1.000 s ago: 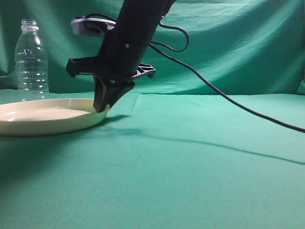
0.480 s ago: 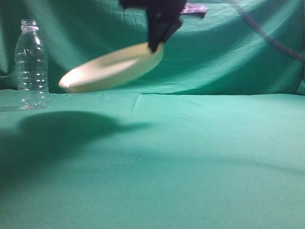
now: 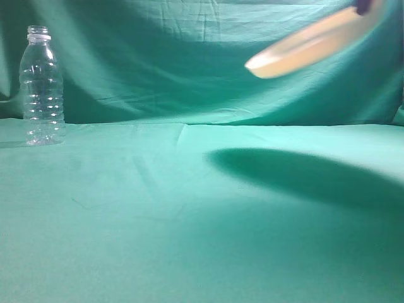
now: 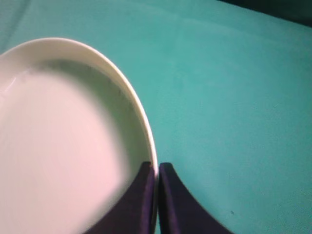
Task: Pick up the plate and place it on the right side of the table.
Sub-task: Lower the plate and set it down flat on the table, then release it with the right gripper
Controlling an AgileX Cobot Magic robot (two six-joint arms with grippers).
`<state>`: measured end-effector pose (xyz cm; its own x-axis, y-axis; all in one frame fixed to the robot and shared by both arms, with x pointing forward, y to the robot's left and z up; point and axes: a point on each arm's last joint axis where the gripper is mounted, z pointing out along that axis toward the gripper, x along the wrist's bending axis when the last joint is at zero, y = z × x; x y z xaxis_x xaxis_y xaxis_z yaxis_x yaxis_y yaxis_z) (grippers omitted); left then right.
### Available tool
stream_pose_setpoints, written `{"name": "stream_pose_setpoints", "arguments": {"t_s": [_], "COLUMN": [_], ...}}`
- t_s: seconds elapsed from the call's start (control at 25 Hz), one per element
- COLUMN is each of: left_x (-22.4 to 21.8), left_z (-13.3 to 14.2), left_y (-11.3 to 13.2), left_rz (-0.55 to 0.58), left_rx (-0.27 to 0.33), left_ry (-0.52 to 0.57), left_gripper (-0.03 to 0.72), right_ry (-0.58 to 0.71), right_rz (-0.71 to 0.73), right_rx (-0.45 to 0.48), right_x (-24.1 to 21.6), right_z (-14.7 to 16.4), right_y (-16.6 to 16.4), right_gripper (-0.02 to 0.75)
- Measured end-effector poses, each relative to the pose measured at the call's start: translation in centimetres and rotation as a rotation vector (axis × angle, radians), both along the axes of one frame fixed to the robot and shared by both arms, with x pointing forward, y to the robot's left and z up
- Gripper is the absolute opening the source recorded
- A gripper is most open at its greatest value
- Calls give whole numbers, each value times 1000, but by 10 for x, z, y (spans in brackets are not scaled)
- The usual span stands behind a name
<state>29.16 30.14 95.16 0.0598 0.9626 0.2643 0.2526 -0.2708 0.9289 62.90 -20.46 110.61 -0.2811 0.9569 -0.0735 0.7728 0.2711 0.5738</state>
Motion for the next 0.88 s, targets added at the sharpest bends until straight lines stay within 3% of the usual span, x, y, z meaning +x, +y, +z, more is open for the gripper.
{"name": "stream_pose_setpoints", "arguments": {"t_s": [0.2,0.32,0.48,0.88], "left_x": [0,0,0,0], "left_z": [0,0,0,0], "left_y": [0,0,0,0], "left_rz": [0,0,0,0], "left_rx": [0,0,0,0], "left_ry": [0,0,0,0], "left_gripper": [0,0,0,0], "right_ry": [88,155,191,237], "right_rz": [-153,-205,-213,-225], "right_rx": [-23,-32,-35,-33], "right_x": [-22,-34,-46,-44], "right_z": [-31,-62,-99,-150], "right_y": [-65,-86,-92,-99], "right_gripper": [0,0,0,0]}}
